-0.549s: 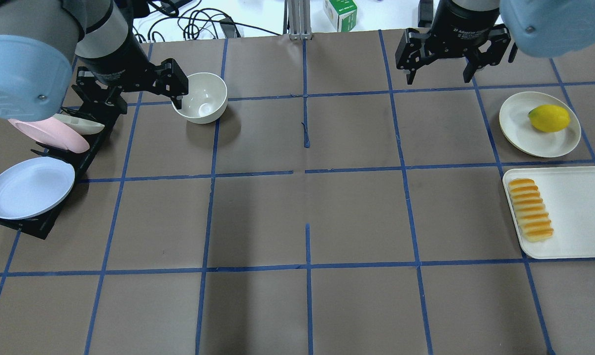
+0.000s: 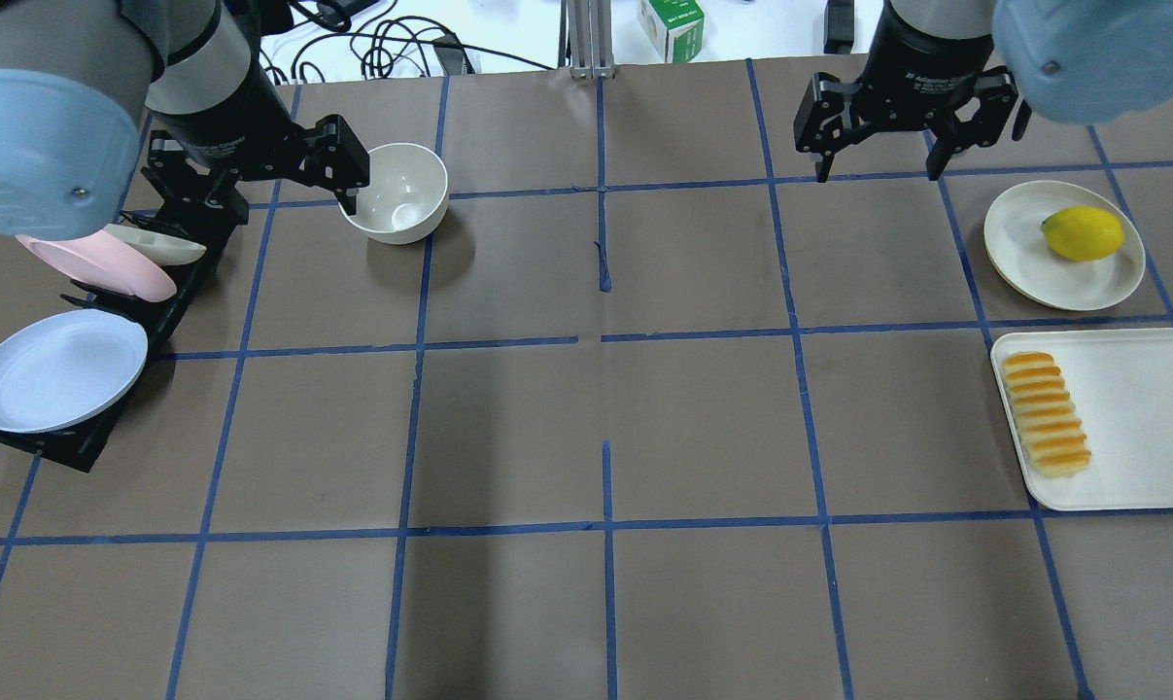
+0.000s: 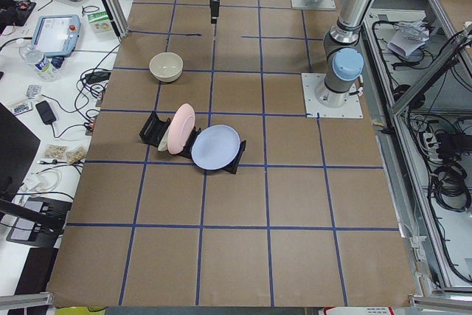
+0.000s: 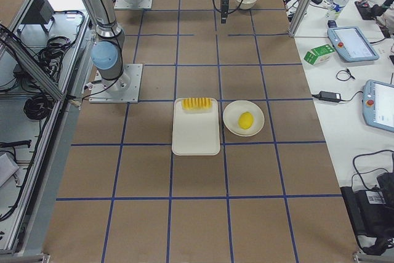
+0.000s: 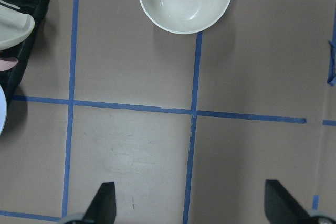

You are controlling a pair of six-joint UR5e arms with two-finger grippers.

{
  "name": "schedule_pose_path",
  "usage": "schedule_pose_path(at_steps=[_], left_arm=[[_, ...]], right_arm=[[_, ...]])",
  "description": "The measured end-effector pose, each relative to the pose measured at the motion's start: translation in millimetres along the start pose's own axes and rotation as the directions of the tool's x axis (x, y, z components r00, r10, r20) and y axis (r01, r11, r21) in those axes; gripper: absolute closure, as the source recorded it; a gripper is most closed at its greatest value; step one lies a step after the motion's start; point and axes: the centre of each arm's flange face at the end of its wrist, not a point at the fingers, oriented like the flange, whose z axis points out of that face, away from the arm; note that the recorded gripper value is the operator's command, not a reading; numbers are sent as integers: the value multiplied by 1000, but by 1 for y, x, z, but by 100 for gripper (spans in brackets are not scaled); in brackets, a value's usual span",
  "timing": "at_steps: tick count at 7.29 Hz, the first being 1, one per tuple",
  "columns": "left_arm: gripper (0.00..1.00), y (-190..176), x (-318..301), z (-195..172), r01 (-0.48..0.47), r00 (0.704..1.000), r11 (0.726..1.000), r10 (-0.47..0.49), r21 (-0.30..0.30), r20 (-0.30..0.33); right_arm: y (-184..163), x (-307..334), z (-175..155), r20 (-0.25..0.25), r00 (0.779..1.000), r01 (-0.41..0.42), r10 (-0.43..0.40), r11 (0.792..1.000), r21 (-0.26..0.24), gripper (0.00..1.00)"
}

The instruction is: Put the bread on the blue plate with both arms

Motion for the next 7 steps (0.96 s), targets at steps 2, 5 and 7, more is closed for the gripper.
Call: schedule_pose_path(at_steps=[2, 5, 7], left_arm=[[0, 0, 0, 0, 0, 1000, 1000, 0, 1, 0], [0, 0, -1, -1, 3, 1000, 1000, -3, 7, 4], [0, -1, -20, -1, 41, 998, 999, -41, 11, 42]], right_arm=[[-10, 71, 40, -8, 999, -49, 48, 997, -66, 0], [-2, 185, 128, 18, 1000, -11, 13, 996, -92, 0], [15, 230, 207, 16, 1000, -9, 10, 997, -77, 0]])
